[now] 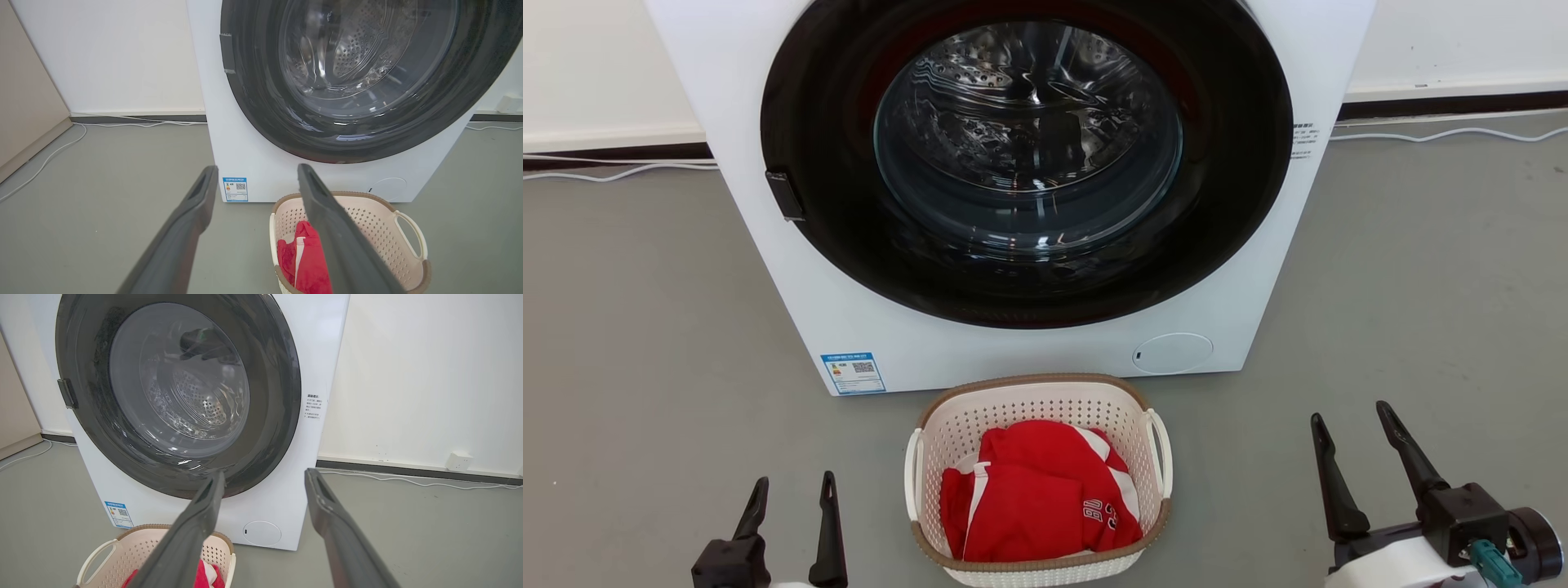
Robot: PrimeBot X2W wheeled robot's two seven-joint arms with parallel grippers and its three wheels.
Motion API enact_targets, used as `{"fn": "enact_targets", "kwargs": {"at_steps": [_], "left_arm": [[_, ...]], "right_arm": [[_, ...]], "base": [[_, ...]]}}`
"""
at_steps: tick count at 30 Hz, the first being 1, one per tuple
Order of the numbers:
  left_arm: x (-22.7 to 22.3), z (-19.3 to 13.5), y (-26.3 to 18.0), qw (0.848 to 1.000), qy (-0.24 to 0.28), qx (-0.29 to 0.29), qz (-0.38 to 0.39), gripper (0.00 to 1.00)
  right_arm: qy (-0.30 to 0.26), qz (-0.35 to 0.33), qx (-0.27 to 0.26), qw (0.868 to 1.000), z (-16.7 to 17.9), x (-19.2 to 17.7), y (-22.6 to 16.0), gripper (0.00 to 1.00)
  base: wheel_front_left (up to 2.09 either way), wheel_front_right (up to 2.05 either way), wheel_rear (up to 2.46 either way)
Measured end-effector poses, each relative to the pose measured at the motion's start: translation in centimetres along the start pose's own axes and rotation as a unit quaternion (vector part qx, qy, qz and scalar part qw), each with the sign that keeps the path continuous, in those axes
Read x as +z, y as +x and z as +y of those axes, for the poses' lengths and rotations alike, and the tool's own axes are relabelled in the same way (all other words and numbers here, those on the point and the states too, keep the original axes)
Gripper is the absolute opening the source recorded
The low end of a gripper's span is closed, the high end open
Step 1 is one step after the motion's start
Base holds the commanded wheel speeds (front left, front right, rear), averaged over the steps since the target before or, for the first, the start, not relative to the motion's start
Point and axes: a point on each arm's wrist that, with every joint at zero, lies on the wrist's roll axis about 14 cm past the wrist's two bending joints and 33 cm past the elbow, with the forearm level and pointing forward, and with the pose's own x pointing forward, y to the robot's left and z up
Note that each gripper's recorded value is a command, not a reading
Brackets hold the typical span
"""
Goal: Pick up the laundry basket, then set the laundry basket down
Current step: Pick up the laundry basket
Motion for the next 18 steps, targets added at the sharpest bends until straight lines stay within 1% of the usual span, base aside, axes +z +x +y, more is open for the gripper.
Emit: {"fn": "enact_targets", "kwargs": {"at_steps": [11,14,18], "left_arm": [[-1.3,-0.3,0.4,1.000,0.000,-0.004,0.020,1.00],[-1.9,-0.5,1.2,0.999,-0.015,-0.003,0.031,1.00],[-2.5,-1.0,2.5,0.999,-0.020,-0.009,0.040,1.00]], "right_arm": [[0.007,0.012,-0.011,1.000,-0.6,-0.8,0.5,1.00],[0.011,0.025,-0.012,1.000,-0.6,-1.7,0.8,1.00],[0.013,0.031,-0.016,0.999,-0.8,-2.2,2.3,1.00]], "base": [[0.00,0.00,0.00],[0.00,0.00,0.00],[0.00,0.00,0.00]]}}
